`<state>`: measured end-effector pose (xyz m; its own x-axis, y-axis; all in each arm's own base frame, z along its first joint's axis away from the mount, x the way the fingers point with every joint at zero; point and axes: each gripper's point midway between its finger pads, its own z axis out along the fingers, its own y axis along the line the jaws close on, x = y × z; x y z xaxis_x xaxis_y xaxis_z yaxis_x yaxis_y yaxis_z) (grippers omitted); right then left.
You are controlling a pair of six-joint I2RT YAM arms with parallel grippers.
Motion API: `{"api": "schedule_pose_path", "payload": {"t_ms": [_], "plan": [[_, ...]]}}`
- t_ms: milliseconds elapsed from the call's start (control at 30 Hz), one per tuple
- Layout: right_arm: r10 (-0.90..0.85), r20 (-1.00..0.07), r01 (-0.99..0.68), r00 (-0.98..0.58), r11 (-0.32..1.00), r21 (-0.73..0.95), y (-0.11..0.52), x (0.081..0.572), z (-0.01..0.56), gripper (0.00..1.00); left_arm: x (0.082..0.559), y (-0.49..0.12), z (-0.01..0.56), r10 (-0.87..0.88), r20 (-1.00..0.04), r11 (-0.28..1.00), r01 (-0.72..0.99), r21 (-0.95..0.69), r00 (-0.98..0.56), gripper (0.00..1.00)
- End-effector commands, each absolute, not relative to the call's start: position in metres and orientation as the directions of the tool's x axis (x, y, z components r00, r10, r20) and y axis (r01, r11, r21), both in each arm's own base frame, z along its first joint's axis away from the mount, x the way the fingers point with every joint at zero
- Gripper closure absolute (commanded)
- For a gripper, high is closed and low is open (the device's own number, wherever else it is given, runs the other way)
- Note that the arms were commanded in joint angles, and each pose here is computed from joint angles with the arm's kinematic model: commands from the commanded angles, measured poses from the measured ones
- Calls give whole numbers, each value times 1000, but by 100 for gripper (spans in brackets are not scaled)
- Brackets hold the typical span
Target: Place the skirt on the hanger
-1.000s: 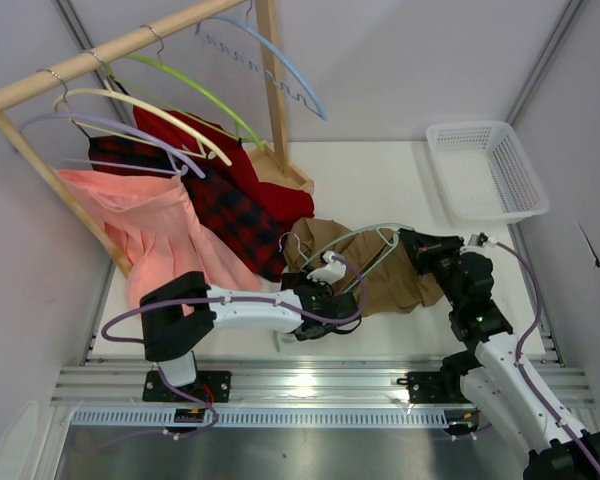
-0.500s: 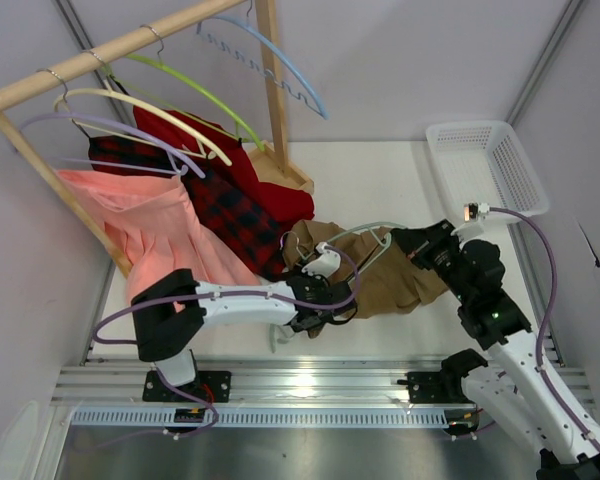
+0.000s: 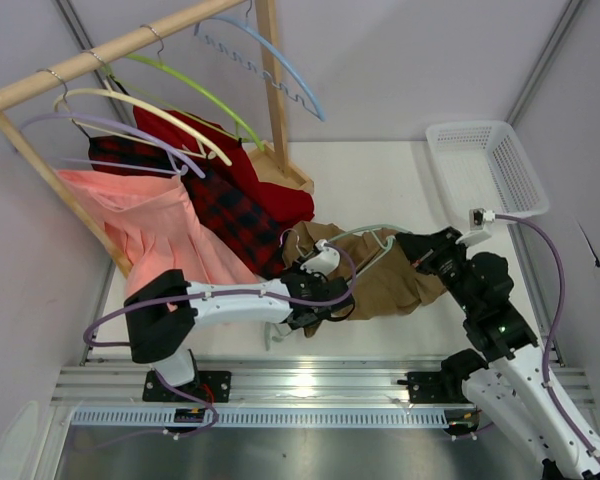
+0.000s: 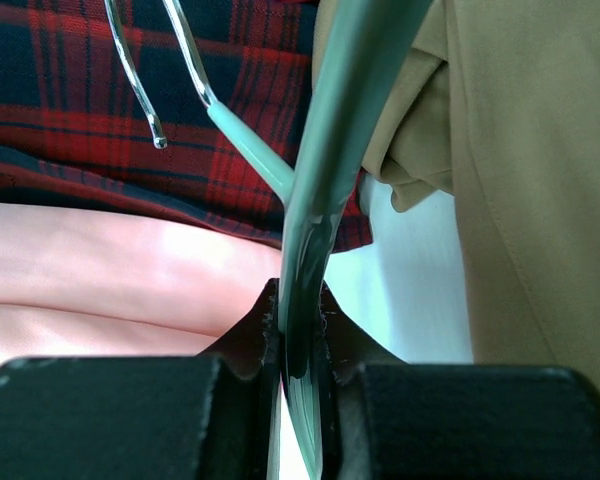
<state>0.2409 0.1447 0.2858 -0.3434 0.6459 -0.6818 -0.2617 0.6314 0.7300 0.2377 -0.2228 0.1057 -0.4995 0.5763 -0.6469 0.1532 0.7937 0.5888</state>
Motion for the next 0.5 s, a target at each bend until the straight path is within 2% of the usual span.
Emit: {"api": "schedule_pose_path", "payload": {"t_ms": [0,67,100,167,200,267,367,467], "plan": [[832,-534,-249,-153,490,835,116,243,348,100,234,-194,108,706,-502,651,179,738,-500,100],[869,-473,-222,-148,436,872,113,246,349,100,234,-188,107,730,-474,608,151,779,-492,100],[908,-389,-208,-154,355,911,112,248,353,100,234,-189,107,724,-483,612,134,780,-493,100],[932,-317,-187,-175,285,940,115,253,348,100,232,-181,105,750,-433,556,122,822,-499,100],[936,-291,-230,-198,244,942,120,253,358,100,233,-183,106,749,-440,556,108,824,-495,100],[920,-300,-231,-252,244,942,132,258,355,100,232,-180,105,755,-423,538,104,837,-501,100],[902,-320,-213,-291,265,940,140,264,347,100,232,-182,107,740,-451,564,96,820,-498,100],[921,-301,-173,-247,264,949,130,267,341,100,230,-186,112,732,-485,591,91,801,-479,100]]}}
